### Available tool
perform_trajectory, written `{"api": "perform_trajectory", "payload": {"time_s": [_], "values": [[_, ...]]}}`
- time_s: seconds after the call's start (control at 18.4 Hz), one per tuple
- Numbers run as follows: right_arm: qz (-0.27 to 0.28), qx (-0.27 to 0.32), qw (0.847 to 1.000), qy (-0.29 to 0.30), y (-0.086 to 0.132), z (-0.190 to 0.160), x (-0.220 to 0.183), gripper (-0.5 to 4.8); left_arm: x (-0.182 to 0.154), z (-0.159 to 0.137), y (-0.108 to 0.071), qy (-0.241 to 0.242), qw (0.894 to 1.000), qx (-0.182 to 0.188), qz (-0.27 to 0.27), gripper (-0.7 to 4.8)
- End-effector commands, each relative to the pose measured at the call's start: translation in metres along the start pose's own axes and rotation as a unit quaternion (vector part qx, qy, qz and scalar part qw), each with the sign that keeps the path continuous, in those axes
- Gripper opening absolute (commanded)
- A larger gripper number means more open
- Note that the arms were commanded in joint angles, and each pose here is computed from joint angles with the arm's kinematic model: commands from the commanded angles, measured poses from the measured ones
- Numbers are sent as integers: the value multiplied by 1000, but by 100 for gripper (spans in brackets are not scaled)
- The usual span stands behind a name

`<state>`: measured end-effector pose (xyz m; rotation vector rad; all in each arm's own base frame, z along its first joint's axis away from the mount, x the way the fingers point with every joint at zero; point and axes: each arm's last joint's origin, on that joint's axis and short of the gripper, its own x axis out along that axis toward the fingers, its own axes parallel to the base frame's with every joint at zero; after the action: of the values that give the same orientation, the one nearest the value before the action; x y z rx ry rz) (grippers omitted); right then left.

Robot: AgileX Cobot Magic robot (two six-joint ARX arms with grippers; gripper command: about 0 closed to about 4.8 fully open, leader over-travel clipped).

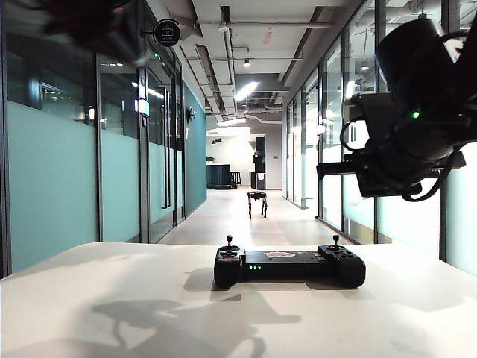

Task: Push the left joystick on the remote control sitting on the white table forward to make the robot dog walk in a straight line until it approaches the door.

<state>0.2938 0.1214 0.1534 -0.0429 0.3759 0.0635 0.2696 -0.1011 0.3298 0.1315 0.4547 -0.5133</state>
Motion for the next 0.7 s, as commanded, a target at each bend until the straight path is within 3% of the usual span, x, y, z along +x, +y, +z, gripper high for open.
{"api": "perform_trajectory", "payload": {"time_s": [0.05, 0.38, 0.7], "values": [[4, 1, 1000, -10, -1, 3, -6, -6, -14, -25, -2, -20, 999, -17, 42, -5], [6, 4, 1000, -21, -5, 9, -20, -6, -37, -92, -9, -47, 993, -43, 96, -5], [18, 7, 999, -30, -7, 19, -31, -6, -49, -132, -11, -82, 984, -49, 152, -6]]}}
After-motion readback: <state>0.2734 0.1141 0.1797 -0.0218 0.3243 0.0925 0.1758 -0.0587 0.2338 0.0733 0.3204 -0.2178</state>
